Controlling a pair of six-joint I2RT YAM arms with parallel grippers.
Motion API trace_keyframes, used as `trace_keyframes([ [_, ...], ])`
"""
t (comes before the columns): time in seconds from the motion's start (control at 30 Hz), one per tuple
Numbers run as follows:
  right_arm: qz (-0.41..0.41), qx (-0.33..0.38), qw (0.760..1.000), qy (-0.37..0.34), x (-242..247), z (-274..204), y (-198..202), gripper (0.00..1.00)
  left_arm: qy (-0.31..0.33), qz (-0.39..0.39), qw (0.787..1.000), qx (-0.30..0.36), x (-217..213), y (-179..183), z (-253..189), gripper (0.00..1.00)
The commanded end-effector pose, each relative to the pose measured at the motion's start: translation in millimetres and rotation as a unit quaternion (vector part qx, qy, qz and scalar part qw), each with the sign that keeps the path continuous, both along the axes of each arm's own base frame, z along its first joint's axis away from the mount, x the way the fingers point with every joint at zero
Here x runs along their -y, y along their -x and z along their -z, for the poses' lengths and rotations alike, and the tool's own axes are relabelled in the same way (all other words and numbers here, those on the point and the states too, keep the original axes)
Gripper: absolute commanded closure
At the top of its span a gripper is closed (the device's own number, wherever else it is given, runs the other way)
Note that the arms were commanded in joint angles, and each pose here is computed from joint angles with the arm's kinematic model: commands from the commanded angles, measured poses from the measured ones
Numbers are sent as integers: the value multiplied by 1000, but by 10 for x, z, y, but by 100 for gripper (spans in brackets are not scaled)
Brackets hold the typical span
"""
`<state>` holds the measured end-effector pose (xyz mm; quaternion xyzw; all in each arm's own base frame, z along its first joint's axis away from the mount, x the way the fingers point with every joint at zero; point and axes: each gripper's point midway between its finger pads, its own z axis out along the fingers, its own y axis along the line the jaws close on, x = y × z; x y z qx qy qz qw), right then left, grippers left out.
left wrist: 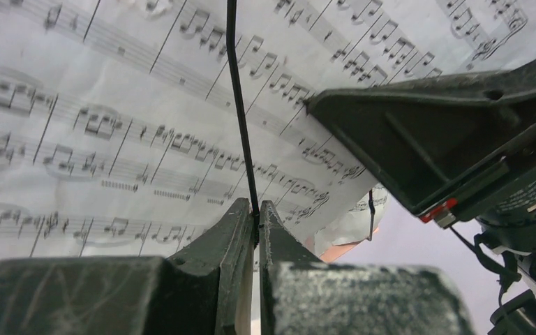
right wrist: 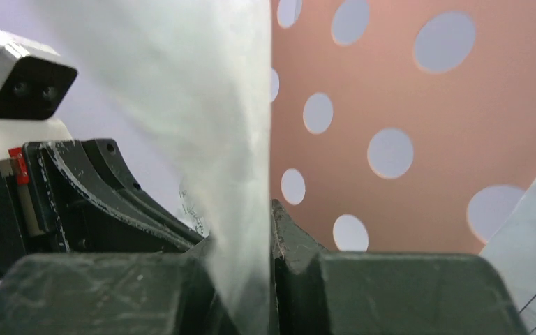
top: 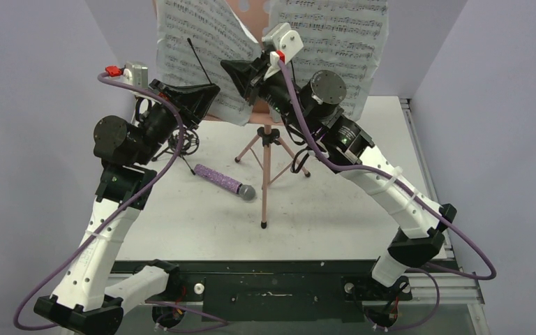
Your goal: Set up the instrument practice props
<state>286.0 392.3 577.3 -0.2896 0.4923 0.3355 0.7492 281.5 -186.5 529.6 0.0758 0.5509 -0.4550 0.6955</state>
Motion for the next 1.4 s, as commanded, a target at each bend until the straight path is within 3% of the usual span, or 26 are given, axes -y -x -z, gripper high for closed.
trace_keyframes([
  [0.0, 0, 48, 999, -13, 72, -313, 59, 95, 7, 16, 999, 44, -9, 182, -218, 100],
  [0.5, -35, 81, 995, 45, -222, -175, 49, 95, 5, 17, 999, 39, -4, 170, -187, 100],
  [0.57, -30, 79, 995, 48, -234, -148, 18, 91, 5, 18, 999, 36, 5, 158, -180, 99],
  [0.6, -28, 78, 995, 49, -241, -132, 1, 84, 5, 21, 999, 35, 17, 155, -175, 95],
  [0.67, -22, 75, 996, 49, -236, -124, -24, 58, 3, 23, 999, 34, 23, 151, -164, 87],
  [0.7, -20, 74, 996, 49, -235, -121, -31, 50, 4, 22, 999, 32, 23, 143, -157, 83],
  [1.0, 4, 68, 997, 32, -104, -129, -43, 41, 3, 10, 1000, 30, -14, 136, -136, 59],
  [1.2, 20, 61, 998, 9, 55, -184, -7, 37, 4, -1, 1000, 30, -63, 170, -122, 30],
  [1.37, 18, 68, 997, -23, 249, -304, 137, 24, 8, -5, 999, 33, -102, 238, -111, 10],
])
